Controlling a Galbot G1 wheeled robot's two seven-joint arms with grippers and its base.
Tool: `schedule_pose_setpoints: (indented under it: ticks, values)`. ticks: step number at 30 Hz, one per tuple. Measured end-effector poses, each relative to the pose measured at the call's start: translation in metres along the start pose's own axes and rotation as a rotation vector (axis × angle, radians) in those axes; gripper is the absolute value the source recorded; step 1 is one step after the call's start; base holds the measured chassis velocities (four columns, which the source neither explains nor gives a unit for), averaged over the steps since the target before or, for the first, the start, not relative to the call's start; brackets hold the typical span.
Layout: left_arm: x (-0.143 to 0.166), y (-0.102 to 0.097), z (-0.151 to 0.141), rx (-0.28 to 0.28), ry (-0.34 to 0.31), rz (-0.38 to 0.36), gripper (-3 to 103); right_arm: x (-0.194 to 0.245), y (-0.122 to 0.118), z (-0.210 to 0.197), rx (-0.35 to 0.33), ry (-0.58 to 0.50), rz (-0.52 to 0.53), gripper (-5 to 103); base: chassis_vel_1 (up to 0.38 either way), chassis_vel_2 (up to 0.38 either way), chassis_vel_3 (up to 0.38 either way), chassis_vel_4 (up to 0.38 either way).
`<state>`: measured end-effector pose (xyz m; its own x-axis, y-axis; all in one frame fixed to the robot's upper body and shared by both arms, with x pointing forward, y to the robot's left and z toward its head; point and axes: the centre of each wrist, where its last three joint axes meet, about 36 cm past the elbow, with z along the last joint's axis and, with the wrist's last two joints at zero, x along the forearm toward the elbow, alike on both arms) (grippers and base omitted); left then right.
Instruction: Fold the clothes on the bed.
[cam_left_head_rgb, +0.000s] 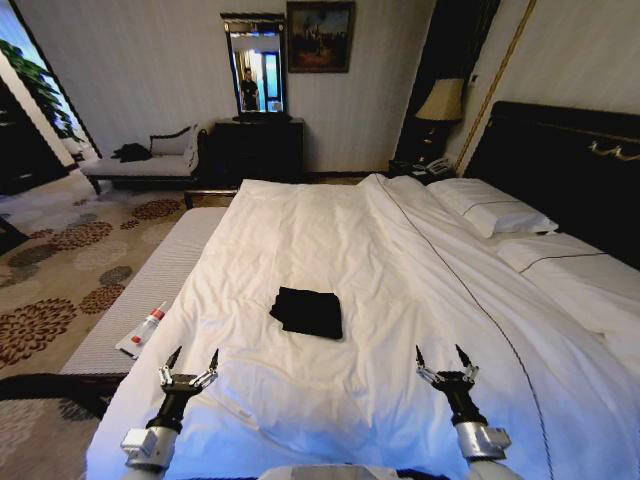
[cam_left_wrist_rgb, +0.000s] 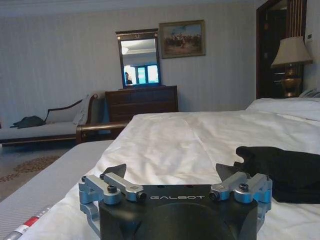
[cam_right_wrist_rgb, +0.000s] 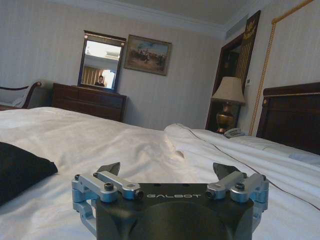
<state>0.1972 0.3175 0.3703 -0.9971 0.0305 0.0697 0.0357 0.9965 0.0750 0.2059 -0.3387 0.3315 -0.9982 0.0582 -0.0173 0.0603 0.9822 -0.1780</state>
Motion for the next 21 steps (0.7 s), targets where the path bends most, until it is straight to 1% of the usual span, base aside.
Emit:
schedule_pose_setpoints:
  ticks: [21]
  values:
    - [0.0,0.0,0.0,0.0,0.0,0.0,100,-0.002,0.001,0.0006,-0.005,0.003,0.0,100,0.0,0.0,0.0,0.0]
